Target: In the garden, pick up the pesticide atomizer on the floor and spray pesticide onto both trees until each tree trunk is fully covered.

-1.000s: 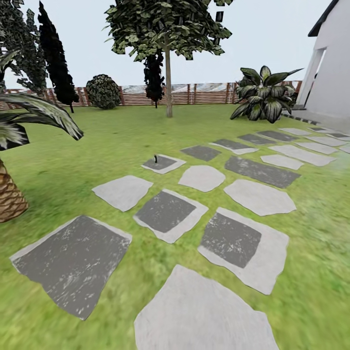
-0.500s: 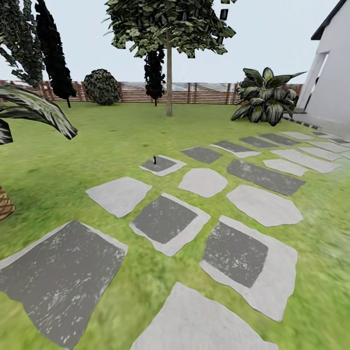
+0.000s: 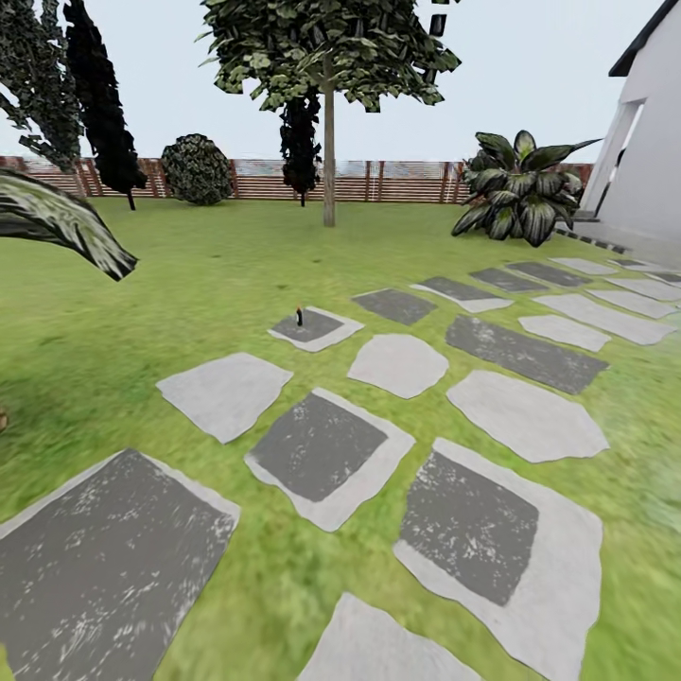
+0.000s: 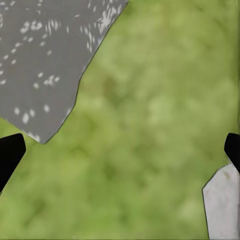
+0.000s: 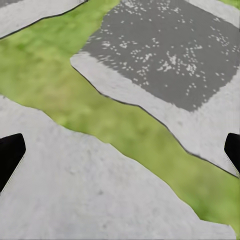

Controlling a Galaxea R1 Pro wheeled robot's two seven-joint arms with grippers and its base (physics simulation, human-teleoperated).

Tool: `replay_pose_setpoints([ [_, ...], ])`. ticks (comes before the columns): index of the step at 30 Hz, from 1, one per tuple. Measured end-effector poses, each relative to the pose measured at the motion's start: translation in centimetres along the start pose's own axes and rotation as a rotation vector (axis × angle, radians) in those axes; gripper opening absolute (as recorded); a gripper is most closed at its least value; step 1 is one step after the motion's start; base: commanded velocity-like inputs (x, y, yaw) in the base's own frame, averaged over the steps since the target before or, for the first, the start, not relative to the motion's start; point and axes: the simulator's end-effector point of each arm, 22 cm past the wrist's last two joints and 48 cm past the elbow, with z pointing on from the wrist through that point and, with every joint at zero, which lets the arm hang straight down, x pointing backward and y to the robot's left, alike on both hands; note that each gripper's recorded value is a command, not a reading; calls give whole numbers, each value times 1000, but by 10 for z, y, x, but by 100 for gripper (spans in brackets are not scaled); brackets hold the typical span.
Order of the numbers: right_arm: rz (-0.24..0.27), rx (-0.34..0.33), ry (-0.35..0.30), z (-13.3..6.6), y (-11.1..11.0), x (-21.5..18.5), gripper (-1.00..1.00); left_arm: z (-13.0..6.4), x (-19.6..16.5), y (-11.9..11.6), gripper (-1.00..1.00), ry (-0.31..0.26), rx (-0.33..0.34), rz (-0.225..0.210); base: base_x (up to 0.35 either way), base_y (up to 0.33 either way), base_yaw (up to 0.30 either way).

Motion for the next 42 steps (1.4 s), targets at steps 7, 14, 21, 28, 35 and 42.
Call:
replay_pose_setpoints([
  [7, 0, 0, 0, 0, 0, 0, 100, 0, 0, 0, 100, 0, 0, 0, 339, 0, 0],
  [14, 0, 0, 0, 0, 0, 0, 100, 0, 0, 0, 100, -1, 0, 0, 339, 0, 0],
  [21, 0, 0, 0, 0, 0, 0, 100, 0, 0, 0, 100, 0, 0, 0, 339, 0, 0],
  [28, 0, 0, 1, 0, 0, 0, 100, 0, 0, 0, 100, 1, 0, 0, 339, 0, 0],
  [35, 0, 0, 2, 0, 0, 1, 100, 0, 0, 0, 100, 0, 0, 0, 339, 0, 0],
  [42, 0, 0, 2, 0, 0, 1, 100, 0, 0, 0, 100, 1, 0, 0, 339, 0, 0],
])
